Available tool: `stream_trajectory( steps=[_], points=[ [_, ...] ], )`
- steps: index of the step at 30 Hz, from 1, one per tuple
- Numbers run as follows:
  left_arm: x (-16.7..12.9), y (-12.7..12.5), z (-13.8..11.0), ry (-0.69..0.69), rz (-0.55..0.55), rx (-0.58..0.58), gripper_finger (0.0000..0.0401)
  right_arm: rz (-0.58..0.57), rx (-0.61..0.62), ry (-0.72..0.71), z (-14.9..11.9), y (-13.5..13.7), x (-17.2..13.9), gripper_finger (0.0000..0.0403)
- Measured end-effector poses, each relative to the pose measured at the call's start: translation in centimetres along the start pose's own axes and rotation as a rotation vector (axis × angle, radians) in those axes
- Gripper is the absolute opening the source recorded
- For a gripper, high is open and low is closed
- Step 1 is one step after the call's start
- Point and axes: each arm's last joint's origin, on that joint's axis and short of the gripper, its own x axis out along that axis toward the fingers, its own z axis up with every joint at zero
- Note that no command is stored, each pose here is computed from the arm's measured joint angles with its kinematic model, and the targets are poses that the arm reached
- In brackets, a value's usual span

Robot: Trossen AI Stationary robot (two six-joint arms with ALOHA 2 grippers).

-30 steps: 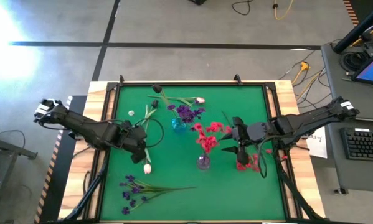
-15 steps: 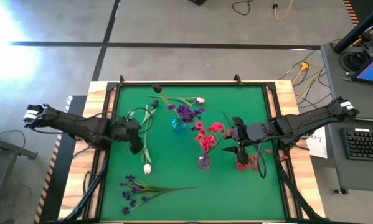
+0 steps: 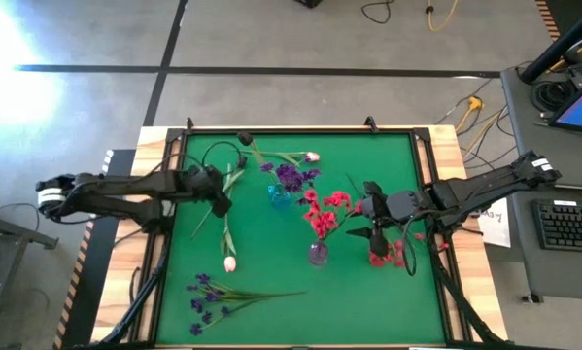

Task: Sort flowers into vase by color
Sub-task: Put the black tulip into the blue vase

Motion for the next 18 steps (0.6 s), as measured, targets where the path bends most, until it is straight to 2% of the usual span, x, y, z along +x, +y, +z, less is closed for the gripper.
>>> stream_trajectory(
  steps=[2,12,18],
  points=[
    [0.6,0.0,0.2,0.031,-0.020,-0.008,0.0201,0.001,0.000,-0.003,0.0,0.0,0.0,0.0217],
    [3.3,-0.4,0.2,0.102,0.067,0.018,0.0235,0.002,0.001,-0.009,0.1,0.0,0.0,0.0217],
    [4.5,-0.5,0.5,0.121,0.066,0.024,0.0223,0.002,0.001,-0.010,0.1,0.0,0.0,0.0217]
  ],
)
